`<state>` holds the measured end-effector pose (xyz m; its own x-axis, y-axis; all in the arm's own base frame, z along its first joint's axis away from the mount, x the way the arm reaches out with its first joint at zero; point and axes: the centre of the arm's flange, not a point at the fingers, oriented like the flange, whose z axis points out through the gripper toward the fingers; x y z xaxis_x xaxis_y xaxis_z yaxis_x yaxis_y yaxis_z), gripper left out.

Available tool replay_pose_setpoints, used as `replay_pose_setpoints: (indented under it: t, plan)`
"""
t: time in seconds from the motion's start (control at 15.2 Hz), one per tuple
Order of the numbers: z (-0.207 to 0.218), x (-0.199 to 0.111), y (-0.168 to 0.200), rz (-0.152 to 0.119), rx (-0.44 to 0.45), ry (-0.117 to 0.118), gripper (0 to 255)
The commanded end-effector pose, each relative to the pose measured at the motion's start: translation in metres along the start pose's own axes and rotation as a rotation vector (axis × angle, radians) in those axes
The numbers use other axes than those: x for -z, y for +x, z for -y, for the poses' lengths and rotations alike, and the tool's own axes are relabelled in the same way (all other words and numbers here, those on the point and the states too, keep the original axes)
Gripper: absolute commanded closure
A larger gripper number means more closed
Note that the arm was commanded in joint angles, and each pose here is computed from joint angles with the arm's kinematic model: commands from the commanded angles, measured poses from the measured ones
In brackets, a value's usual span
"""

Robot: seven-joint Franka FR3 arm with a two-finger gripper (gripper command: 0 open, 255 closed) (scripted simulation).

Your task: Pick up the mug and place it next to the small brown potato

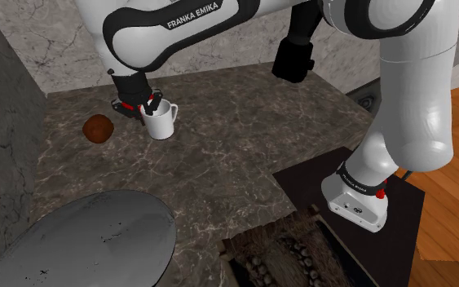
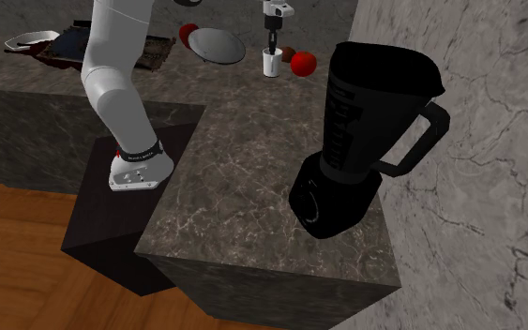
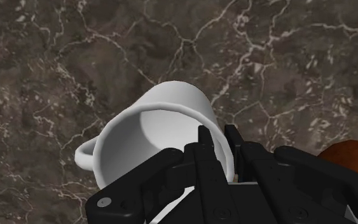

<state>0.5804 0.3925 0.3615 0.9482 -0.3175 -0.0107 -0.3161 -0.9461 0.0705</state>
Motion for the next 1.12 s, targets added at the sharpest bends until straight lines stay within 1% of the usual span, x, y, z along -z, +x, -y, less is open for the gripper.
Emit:
replay_pose_setpoints:
  t: [0.0,0.33,0.4,0.73,0.99,1.06]
  plan:
    - [0.0,-0.001,0.0,-0.001,0.0,0.001,255]
    - [0.0,-0.001,0.0,-0.001,0.0,0.001,255]
    - [0.0,-0.001,0.0,-0.001,0.0,0.001,0]
    - [0.0,-0.001,0.0,-0.001,0.0,0.001,0]
    - [0.0,0.049,0.0,-0.001,0.0,0.001,0]
    - [0.0,0.049,0.0,-0.001,0.0,0.001,0]
